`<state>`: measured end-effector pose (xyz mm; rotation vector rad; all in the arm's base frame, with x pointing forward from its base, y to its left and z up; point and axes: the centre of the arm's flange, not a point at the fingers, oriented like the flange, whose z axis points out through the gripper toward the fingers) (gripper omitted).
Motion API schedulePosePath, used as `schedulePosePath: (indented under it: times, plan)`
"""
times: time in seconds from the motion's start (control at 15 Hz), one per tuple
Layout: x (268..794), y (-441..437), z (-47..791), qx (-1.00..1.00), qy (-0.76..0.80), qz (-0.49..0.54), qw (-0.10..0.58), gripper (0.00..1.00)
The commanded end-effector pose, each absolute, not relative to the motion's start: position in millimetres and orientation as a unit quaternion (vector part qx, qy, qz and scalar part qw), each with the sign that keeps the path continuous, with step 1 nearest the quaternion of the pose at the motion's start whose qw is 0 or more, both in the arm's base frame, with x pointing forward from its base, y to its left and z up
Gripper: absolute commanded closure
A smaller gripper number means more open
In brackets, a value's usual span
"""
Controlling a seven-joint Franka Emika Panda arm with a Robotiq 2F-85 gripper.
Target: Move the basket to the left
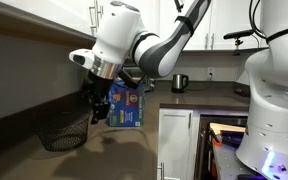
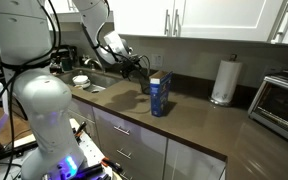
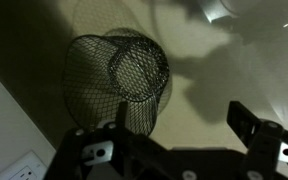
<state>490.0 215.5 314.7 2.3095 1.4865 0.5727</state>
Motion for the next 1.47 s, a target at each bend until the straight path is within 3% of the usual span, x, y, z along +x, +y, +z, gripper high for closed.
schedulePosePath:
  times: [0.0,0.2,0.27,1.0,1.2,1.4]
  plan:
    - [519.7,230.3,282.5,0.819,0.520,0.180,0.163,0.00]
    - [530.5,231.2,258.7,0.819,0.527,0.167,0.153,0.00]
    - [532.9,231.0,252.3,0.820,0.528,0.164,0.149,0.20]
    - [514.2,241.7,251.0,0.811,0.553,0.138,0.130,0.93]
    - [505.6,244.7,257.5,0.810,0.561,0.126,0.115,1.00]
    - [491.6,248.6,264.0,0.807,0.571,0.112,0.100,0.98]
